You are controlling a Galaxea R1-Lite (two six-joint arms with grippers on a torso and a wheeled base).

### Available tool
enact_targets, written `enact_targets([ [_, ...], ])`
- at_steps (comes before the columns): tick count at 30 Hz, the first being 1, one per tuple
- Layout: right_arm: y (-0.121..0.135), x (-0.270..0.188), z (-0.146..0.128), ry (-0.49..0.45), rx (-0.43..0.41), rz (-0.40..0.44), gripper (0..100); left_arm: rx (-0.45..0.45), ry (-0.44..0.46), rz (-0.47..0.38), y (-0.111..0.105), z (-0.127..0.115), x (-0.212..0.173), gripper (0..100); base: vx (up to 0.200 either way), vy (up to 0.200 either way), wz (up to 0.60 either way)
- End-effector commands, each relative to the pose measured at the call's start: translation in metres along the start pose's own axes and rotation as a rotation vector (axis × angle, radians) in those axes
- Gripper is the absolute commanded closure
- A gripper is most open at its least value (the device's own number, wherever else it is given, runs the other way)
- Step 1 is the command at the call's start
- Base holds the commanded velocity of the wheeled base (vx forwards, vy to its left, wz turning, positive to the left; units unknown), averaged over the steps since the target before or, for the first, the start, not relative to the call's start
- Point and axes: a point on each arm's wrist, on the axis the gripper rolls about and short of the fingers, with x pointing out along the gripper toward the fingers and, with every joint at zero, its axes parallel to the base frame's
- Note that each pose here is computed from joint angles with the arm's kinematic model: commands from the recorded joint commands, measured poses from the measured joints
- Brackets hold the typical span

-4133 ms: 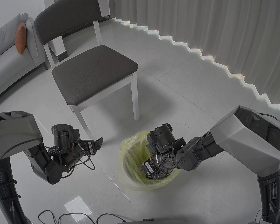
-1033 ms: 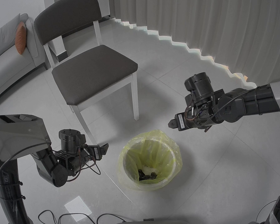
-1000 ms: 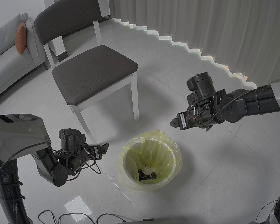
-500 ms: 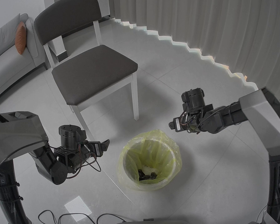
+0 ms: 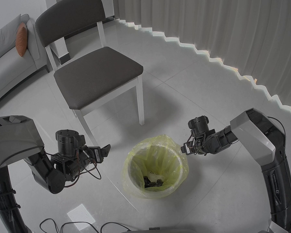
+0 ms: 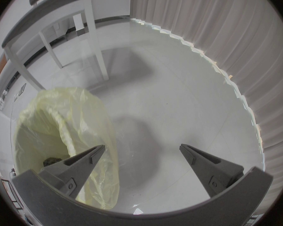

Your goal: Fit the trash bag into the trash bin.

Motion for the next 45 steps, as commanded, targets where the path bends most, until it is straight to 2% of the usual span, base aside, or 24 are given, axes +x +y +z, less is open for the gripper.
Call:
enact_targets([
  [1, 0.0, 0.021, -0.023, 0.062, -0.015, -0.006, 0, -0.004, -0.003, 0.002, 0.001, 0.0, -0.001, 0, 0.0, 0.0, 0.0],
  [6, 0.016, 0.018, -0.02, 0.062, -0.043, 0.032, 0, -0.003, -0.005, 0.004, 0.002, -0.001, -0.004, 0, 0.0, 0.0, 0.0],
  [11, 0.028, 0.013, -0.021, 0.153, -0.126, 0.044, 0, -0.003, -0.01, 0.006, 0.002, 0.0, -0.006, 0, 0.0, 0.0, 0.0],
  [17, 0.019, 0.003, -0.012, 0.159, -0.11, 0.006, 0, -0.007, -0.049, 0.017, 0.001, 0.01, -0.013, 0, 0.0, 0.0, 0.0],
  [19, -0.006, -0.026, 0.012, 0.105, -0.068, -0.015, 0, -0.012, -0.084, 0.012, 0.0, 0.022, -0.022, 0, 0.0, 0.0, 0.0],
  [25, -0.044, -0.101, 0.055, -0.035, 0.009, -0.034, 0, -0.02, -0.177, -0.019, -0.006, 0.046, -0.046, 0, 0.0, 0.0, 0.0],
  [30, -0.058, -0.167, 0.067, -0.172, 0.048, -0.019, 0, -0.029, -0.245, -0.035, -0.005, 0.06, -0.073, 0, 0.0, 0.0, 0.0],
  [32, -0.059, -0.177, 0.066, -0.194, 0.052, -0.016, 0, -0.031, -0.254, -0.035, -0.004, 0.062, -0.077, 0, 0.0, 0.0, 0.0],
  [33, -0.064, -0.203, 0.064, -0.249, 0.064, -0.012, 0, -0.034, -0.279, -0.037, -0.002, 0.065, -0.09, 0, 0.0, 0.0, 0.0],
  [34, -0.064, -0.203, 0.064, -0.249, 0.064, -0.012, 0, -0.034, -0.279, -0.037, -0.002, 0.065, -0.09, 0, 0.0, 0.0, 0.0],
  [36, -0.07, -0.24, 0.056, -0.338, 0.082, -0.006, 0, -0.044, -0.315, -0.021, 0.006, 0.068, -0.112, 0, 0.0, 0.0, 0.0],
  [40, -0.083, -0.29, 0.031, -0.475, 0.116, -0.002, 0, -0.056, -0.368, 0.005, 0.018, 0.067, -0.148, 0, 0.0, 0.0, 0.0],
  [45, -0.104, -0.355, -0.026, -0.646, 0.153, 0.0, 0, -0.059, -0.446, 0.017, 0.026, 0.058, -0.207, 0, 0.0, 0.0, 0.0],
])
